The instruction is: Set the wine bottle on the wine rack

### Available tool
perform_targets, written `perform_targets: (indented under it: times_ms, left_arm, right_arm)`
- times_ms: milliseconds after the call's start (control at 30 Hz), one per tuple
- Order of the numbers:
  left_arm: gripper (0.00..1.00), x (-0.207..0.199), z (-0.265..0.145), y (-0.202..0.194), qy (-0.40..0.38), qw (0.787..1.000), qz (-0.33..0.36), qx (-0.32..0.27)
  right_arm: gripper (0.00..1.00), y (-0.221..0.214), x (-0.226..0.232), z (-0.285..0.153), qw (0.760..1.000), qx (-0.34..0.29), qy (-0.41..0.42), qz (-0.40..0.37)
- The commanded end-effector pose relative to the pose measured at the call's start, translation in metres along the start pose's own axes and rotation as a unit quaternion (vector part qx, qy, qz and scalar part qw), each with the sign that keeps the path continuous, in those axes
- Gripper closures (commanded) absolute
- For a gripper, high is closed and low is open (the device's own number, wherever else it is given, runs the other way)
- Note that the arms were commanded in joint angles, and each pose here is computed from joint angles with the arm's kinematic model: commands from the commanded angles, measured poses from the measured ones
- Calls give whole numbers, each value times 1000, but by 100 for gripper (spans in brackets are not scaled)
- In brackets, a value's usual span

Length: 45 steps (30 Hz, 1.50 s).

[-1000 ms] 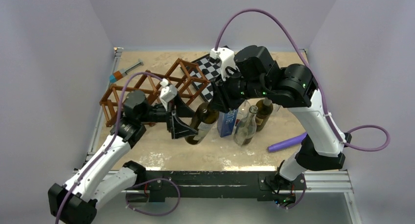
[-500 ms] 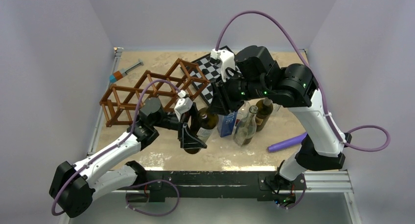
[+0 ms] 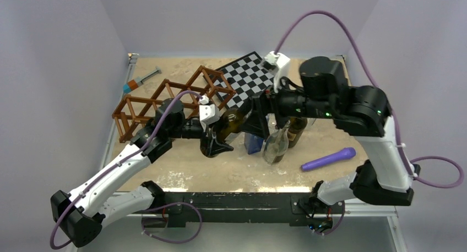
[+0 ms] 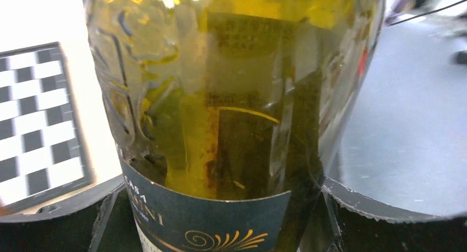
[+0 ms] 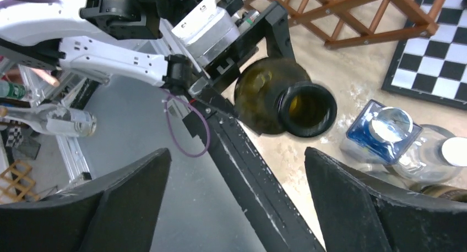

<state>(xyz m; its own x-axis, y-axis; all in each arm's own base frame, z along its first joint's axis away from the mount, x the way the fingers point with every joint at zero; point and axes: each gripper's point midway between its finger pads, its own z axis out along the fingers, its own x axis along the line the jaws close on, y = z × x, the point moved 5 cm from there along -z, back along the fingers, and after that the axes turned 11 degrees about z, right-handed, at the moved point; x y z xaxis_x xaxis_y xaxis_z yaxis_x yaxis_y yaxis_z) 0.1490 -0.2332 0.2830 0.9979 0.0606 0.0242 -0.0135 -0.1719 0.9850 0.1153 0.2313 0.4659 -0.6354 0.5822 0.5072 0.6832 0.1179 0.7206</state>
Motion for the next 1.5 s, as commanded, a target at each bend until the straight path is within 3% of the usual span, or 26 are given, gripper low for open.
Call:
perform_targets:
  times_ms: [0,133,233,367,667,800,967,1467]
  left_arm:
    - [100,35,-30,45,135,974,179,33]
    - [100,45,-41,63,142,948,278,69]
    - [100,53,-47,76,129,928,329,115]
    - [100,64,-52,83,125,896,400,150]
    - [100,86,-55,96,170,806,535,186]
    - [100,84,-49,110,179,795,557,159]
    - [100,88,-48,116,194,779,575,155]
    - [100,100,-46,113,225,784,554,165]
  right_arm:
    - [2,21,5,-39,994,-111,11,-17]
    - [9,28,4,-59,990,-138,-6,-6]
    - [16,29,1,-61,993,-116,-28,11]
    - [17,23,-5,-50,995,-91,-42,19]
    - [18,1,-17,-4,997,38,-59,17]
    - [20,-4,-21,14,995,78,-62,8]
    - [31,-15,-27,32,990,122,-69,11]
    - [40,-32,-32,68,982,172,-69,33]
